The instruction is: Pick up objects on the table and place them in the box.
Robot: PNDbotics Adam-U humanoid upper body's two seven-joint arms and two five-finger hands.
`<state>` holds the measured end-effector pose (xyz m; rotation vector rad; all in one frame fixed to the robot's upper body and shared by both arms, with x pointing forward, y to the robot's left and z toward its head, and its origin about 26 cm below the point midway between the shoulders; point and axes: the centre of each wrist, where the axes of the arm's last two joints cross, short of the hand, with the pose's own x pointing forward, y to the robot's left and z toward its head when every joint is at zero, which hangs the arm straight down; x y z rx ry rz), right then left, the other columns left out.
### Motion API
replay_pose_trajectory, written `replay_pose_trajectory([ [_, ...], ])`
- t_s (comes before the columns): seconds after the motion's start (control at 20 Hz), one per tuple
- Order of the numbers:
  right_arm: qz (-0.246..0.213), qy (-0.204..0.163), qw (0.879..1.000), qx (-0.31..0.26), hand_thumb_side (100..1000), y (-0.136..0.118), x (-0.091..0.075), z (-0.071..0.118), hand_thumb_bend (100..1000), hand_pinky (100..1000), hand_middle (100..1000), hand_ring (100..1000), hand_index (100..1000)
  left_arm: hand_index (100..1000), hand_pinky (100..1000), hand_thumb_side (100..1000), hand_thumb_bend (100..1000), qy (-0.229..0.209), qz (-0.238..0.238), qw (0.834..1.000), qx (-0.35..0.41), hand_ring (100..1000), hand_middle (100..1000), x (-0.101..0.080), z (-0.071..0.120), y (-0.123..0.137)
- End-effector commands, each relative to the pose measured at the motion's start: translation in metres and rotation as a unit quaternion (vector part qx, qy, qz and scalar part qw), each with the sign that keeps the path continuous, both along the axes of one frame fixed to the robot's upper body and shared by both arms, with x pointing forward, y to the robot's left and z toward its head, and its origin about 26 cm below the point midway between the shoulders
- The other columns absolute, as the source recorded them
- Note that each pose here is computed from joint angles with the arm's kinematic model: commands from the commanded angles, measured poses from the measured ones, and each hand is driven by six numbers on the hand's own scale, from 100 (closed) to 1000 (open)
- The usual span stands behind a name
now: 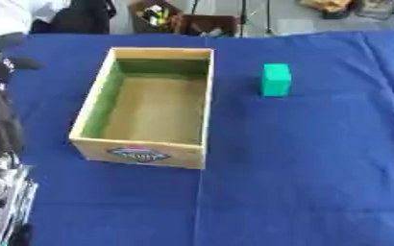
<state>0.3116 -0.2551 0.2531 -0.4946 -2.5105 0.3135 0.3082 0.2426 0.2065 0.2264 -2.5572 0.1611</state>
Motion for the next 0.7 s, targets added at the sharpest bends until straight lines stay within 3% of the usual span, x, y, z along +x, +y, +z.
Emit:
replay_pose_trajectory([
  [0.05,0.002,-0.020,1.000,-0.009,746,0.000,-0.004,0.010,100,869,682,769,823,774,509,957,100,-0.014,0.001,1.000,0.000,696,860,-0.002,0.007,0.001],
  [0.35,0.006,-0.033,0.999,-0.023,753,0.004,-0.003,0.020,100,867,687,773,824,775,510,956,100,-0.014,0.000,1.000,0.001,697,860,-0.002,0.007,0.001],
  [0.5,0.002,-0.047,0.997,-0.053,794,0.011,-0.004,0.040,100,870,709,792,832,775,510,955,100,-0.014,-0.002,1.000,0.003,697,860,-0.002,0.008,0.000],
  [0.7,-0.024,-0.034,0.994,-0.101,811,0.023,-0.005,0.064,100,865,719,799,838,775,509,954,100,-0.013,-0.005,1.000,0.004,697,860,-0.002,0.007,0.000],
])
